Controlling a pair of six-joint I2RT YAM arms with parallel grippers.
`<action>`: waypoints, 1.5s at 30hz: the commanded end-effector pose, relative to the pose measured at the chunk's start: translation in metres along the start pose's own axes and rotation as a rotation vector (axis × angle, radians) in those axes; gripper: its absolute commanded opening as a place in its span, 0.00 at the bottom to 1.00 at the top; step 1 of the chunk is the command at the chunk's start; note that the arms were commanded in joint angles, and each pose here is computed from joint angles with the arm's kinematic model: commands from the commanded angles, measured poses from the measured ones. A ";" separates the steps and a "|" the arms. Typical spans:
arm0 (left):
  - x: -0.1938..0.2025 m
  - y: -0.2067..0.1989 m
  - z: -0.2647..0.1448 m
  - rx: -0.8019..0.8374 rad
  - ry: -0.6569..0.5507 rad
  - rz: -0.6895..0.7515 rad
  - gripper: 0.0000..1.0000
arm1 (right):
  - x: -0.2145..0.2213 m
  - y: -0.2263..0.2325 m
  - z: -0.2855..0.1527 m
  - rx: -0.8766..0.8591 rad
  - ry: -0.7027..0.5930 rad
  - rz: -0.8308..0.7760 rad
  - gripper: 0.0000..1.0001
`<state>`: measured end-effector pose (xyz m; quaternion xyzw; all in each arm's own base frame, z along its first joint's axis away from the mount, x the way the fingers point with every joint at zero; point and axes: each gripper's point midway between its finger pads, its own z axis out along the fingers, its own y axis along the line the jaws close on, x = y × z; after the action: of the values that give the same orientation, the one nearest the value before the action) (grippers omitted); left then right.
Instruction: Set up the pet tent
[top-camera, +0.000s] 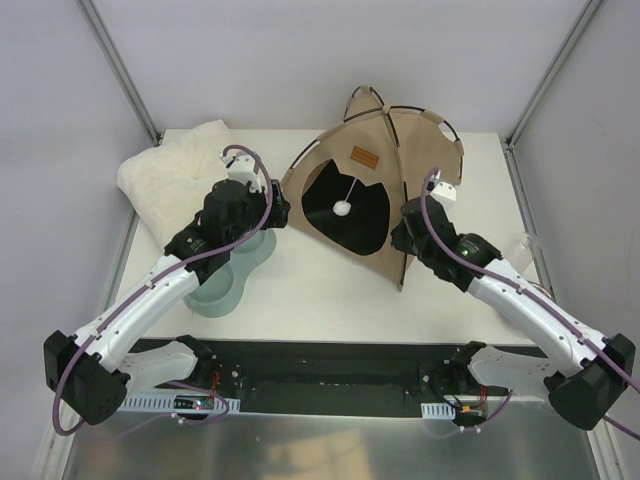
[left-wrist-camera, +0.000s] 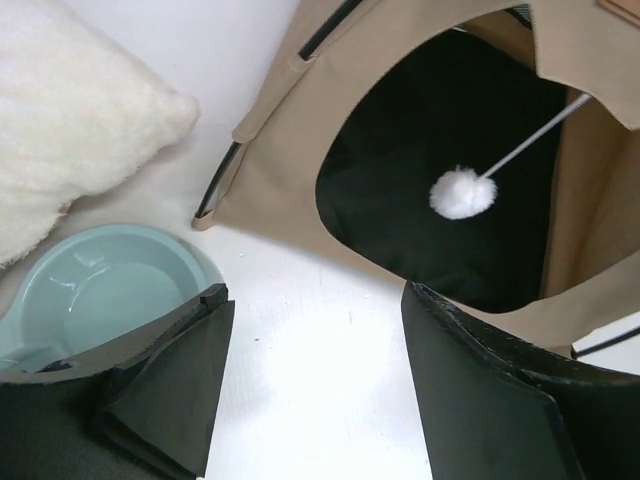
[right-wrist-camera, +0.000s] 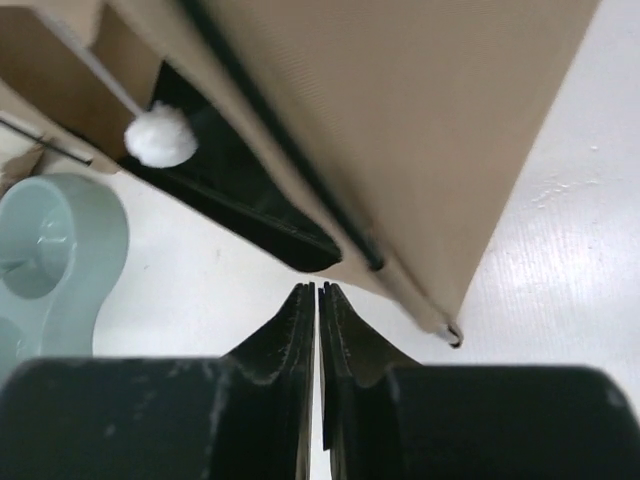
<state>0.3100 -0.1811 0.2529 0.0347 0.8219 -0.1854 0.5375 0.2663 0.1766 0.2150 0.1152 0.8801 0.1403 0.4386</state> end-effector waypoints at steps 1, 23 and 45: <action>-0.016 0.000 0.004 0.017 -0.003 -0.102 0.70 | -0.007 -0.020 0.020 0.052 -0.013 0.068 0.11; -0.013 0.219 -0.025 -0.627 0.046 -0.438 0.87 | -0.091 -0.072 0.045 0.161 -0.091 0.263 0.65; 0.014 0.380 0.065 -0.681 0.278 -0.664 0.99 | -0.091 -0.065 -0.011 0.079 -0.095 0.313 0.99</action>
<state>0.4374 0.1550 0.1302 -0.3881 0.8585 -0.0116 0.3349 0.3114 0.0872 0.2433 0.2691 0.8470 0.1555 0.4313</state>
